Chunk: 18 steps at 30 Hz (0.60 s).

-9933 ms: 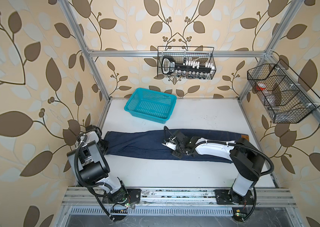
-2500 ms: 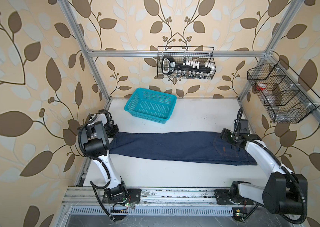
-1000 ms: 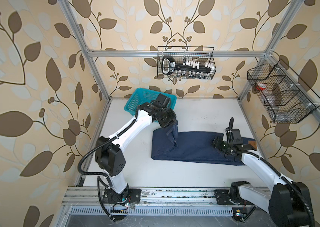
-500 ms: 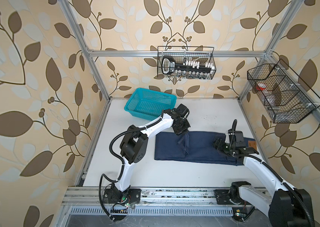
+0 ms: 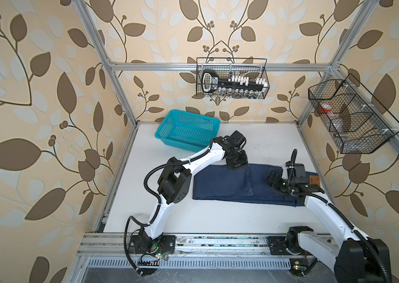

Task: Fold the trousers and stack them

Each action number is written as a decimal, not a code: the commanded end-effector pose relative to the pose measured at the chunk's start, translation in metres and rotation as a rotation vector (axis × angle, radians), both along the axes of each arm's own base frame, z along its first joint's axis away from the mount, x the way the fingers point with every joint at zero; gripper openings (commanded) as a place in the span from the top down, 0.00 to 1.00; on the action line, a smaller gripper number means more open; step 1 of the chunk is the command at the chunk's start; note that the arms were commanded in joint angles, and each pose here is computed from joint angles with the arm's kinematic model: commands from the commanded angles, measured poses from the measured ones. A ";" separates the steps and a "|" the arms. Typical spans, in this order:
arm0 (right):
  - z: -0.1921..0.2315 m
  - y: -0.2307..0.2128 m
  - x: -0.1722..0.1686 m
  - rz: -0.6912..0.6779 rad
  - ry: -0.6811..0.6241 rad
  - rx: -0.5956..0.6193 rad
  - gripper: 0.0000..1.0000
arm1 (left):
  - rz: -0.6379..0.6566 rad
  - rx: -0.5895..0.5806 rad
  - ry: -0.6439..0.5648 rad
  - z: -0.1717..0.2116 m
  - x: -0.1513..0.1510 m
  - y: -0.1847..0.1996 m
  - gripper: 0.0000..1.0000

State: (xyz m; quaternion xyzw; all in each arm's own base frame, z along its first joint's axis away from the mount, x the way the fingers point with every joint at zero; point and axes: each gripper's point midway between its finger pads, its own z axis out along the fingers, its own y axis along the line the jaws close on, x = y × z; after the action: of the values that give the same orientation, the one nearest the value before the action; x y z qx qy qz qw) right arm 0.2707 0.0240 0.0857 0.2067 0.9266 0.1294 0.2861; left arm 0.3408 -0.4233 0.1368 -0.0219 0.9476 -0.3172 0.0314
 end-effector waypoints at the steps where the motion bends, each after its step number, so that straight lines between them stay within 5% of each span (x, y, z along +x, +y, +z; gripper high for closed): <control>1: 0.031 -0.004 0.010 0.022 -0.067 -0.041 0.29 | -0.108 -0.059 -0.107 0.068 -0.012 0.010 0.50; 10: 0.053 0.039 0.023 0.204 -0.143 -0.048 0.32 | -0.167 0.292 -0.120 0.042 -0.047 0.120 0.38; 18: 0.029 0.091 0.035 0.333 -0.111 -0.140 0.41 | -0.067 0.379 -0.041 0.003 -0.054 0.210 0.34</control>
State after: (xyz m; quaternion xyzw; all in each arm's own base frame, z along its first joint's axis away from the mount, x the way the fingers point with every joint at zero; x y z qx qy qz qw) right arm 0.2914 0.1096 0.1127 0.0338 0.9381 0.1489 0.3108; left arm 0.2901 -0.2420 0.1482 0.0225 0.9863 -0.1565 0.0461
